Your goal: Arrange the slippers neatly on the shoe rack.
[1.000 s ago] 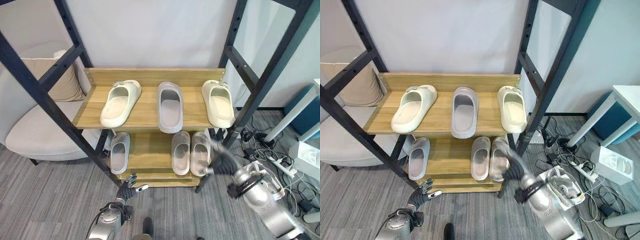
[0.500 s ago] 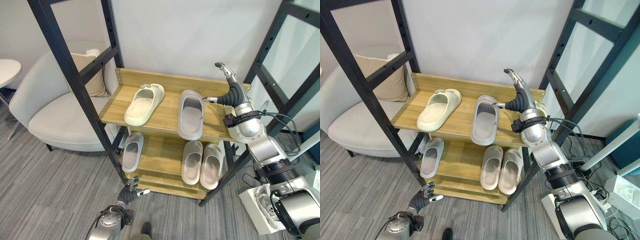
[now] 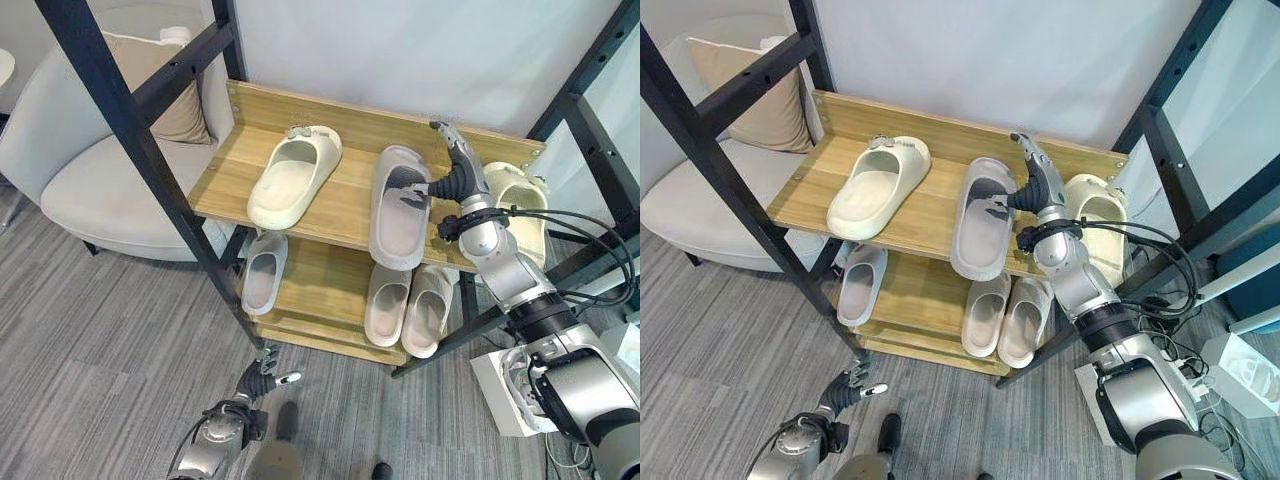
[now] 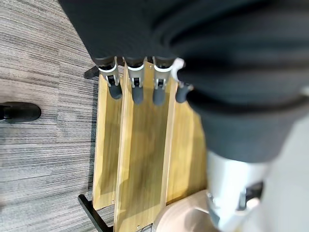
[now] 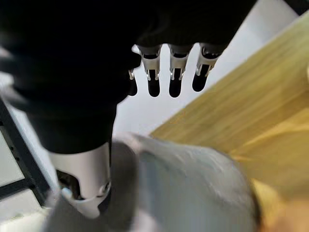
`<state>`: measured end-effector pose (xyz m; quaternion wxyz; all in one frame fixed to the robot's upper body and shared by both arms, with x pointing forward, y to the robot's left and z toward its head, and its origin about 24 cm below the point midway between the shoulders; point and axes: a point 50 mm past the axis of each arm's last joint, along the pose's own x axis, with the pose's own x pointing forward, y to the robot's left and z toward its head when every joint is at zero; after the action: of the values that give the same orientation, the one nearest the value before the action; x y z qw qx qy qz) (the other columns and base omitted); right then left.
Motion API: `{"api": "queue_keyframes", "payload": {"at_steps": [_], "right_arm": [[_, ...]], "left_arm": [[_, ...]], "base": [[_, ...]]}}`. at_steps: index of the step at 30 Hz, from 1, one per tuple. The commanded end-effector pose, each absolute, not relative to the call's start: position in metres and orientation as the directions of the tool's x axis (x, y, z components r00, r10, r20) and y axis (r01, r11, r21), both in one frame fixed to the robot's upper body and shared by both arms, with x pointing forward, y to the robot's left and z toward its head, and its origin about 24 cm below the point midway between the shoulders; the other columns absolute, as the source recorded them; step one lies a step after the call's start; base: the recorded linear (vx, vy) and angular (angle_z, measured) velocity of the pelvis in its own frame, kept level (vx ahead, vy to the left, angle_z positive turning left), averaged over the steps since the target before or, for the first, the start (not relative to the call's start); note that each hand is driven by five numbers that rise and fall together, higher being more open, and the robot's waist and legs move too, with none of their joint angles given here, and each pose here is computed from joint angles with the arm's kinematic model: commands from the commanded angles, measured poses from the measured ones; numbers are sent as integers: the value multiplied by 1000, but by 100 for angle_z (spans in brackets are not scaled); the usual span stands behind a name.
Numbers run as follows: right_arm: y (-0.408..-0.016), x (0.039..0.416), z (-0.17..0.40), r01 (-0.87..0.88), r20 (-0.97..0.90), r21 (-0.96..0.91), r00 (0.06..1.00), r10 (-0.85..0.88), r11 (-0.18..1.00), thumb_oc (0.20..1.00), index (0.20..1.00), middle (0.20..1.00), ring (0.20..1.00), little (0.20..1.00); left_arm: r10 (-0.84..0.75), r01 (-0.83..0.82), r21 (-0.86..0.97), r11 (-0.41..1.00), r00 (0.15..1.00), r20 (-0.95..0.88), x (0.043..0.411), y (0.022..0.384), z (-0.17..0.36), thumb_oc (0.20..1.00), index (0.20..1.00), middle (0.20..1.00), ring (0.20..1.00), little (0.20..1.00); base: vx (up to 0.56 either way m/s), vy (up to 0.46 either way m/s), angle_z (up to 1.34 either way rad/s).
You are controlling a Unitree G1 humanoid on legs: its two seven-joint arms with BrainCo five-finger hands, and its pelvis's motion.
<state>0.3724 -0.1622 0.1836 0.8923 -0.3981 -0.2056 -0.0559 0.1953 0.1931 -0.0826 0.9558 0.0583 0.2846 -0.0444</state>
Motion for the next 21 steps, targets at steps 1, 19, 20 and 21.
{"api": "queue_keyframes", "payload": {"at_steps": [1, 19, 20, 21], "right_arm": [[-155, 380, 226, 350, 516, -703, 850, 105, 619, 1000, 1000, 1000, 1000, 1000], [-128, 356, 260, 309, 682, -335, 731, 3, 890, 200, 200, 200, 200, 200], [-127, 340, 264, 245, 727, -213, 687, -14, 946, 200, 200, 200, 200, 200], [-128, 330, 263, 198, 744, -161, 668, -13, 967, 200, 200, 200, 200, 200]], "left_arm": [[-58, 107, 85, 991, 893, -445, 217, 190, -65, 1000, 1000, 1000, 1000, 1000], [25, 26, 114, 993, 905, -425, 228, 197, -58, 1000, 1000, 1000, 1000, 1000], [36, 14, 115, 993, 905, -424, 229, 198, -58, 1000, 1000, 1000, 1000, 1000], [40, 9, 113, 994, 905, -423, 228, 199, -57, 1000, 1000, 1000, 1000, 1000]], "base": [[-36, 15, -1], [3, -2, 0], [25, -24, -6], [0, 0, 0]]}}
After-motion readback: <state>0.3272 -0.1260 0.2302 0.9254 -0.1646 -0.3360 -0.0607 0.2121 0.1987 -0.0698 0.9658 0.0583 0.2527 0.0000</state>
